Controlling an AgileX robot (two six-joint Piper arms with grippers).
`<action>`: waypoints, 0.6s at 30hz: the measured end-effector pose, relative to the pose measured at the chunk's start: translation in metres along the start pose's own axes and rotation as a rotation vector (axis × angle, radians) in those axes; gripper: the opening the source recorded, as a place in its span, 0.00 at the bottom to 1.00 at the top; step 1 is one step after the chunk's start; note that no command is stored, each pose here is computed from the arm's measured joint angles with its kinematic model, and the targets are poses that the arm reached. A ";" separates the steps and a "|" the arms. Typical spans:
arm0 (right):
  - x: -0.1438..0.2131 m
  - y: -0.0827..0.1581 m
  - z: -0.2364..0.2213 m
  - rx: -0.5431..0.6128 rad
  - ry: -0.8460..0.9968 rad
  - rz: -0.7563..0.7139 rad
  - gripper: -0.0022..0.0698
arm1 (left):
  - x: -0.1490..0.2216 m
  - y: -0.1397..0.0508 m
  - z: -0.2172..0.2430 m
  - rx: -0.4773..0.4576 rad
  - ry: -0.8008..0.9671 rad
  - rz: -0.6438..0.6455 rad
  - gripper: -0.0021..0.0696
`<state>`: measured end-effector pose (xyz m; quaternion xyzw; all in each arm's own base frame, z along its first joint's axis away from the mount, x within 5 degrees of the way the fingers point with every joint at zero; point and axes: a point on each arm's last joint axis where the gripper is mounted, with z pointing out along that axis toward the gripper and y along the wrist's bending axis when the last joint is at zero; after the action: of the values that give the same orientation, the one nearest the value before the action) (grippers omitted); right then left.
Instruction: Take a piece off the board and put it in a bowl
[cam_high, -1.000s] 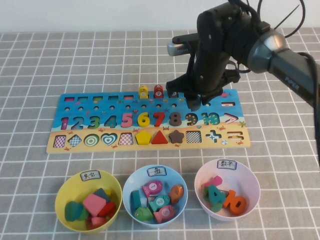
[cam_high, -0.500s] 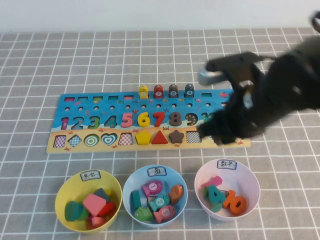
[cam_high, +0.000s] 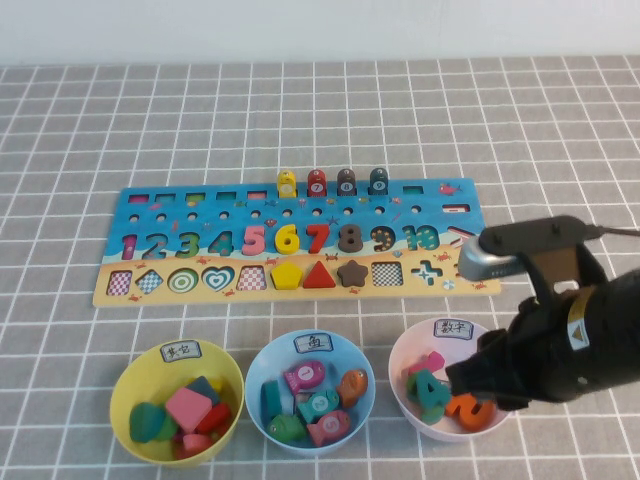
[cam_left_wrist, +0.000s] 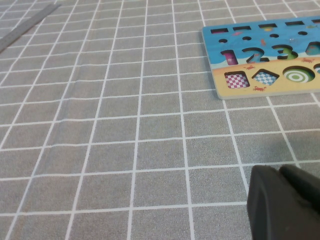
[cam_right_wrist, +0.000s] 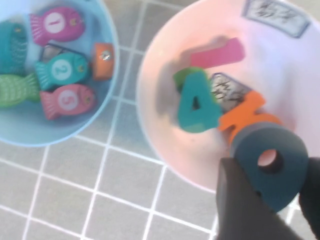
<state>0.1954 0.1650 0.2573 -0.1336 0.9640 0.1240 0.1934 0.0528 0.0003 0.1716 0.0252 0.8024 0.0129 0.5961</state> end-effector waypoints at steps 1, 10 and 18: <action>0.003 0.001 0.001 -0.009 -0.005 -0.002 0.34 | 0.000 0.000 0.000 0.000 0.000 0.000 0.02; 0.017 -0.003 0.013 -0.019 -0.015 -0.007 0.34 | 0.000 0.000 0.000 0.000 0.000 0.000 0.02; 0.012 0.000 0.013 -0.047 -0.076 -0.009 0.34 | 0.000 0.000 0.000 0.000 0.000 0.000 0.02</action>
<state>0.1893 0.1657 0.2412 -0.1374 0.9522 0.1509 0.2272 0.0528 0.0003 0.1716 0.0252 0.8024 0.0129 0.5961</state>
